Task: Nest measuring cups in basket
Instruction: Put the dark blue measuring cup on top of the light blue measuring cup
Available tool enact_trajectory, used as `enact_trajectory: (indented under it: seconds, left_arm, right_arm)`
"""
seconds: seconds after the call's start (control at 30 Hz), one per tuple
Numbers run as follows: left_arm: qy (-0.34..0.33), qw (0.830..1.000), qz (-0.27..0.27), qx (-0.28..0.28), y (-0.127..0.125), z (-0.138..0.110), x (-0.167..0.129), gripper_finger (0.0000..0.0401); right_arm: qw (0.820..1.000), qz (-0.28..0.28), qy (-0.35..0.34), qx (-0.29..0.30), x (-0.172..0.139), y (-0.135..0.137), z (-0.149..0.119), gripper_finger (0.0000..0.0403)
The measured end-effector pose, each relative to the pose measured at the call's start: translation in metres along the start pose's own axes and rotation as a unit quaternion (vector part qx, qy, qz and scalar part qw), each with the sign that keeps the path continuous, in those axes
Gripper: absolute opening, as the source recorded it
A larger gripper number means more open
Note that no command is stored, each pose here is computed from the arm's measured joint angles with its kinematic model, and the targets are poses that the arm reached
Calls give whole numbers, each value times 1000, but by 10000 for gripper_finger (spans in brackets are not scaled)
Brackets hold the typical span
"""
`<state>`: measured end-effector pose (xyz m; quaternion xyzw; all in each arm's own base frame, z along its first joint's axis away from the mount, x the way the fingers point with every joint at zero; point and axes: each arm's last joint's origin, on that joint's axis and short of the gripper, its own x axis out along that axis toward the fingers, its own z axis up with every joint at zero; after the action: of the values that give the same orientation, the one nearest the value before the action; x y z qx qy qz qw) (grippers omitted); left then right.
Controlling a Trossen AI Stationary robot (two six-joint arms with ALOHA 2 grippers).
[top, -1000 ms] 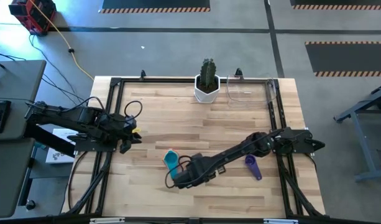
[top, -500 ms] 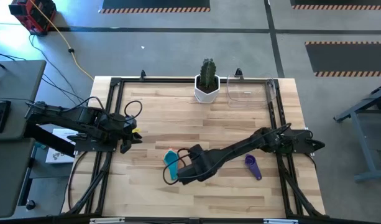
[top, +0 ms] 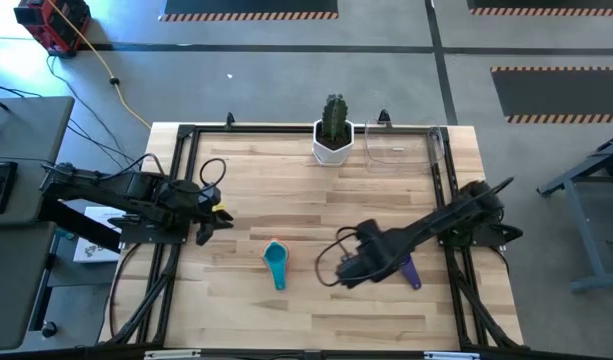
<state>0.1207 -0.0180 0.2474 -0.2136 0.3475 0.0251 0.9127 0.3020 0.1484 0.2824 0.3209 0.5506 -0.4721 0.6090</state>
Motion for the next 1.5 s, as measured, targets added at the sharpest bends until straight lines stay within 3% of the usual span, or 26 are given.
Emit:
enact_trajectory:
  seconds: [0.27, 0.5, 0.87, 1.17, 1.5]
  left_arm:
    - [-10, 1000, 21, 0, 1, 1, 0, 103]
    - [-14, 1000, 28, 0, 2, 1, 0, 103]
    - [-23, 999, 44, -1, 3, 1, 0, 103]
    - [-24, 999, 47, 0, 3, 1, 0, 103]
    - [-24, 999, 47, -1, 3, 1, 0, 103]
  right_arm:
    - [999, -2, 32, 24, 10, -49, -9, 74]
    - [998, 16, 54, 41, 39, -68, -19, 80]
    - [996, 16, 77, 40, 85, -73, -27, 153]
    - [993, 61, 90, 54, 117, -70, -30, 156]
    - [993, 45, 99, 49, 133, -78, -33, 155]
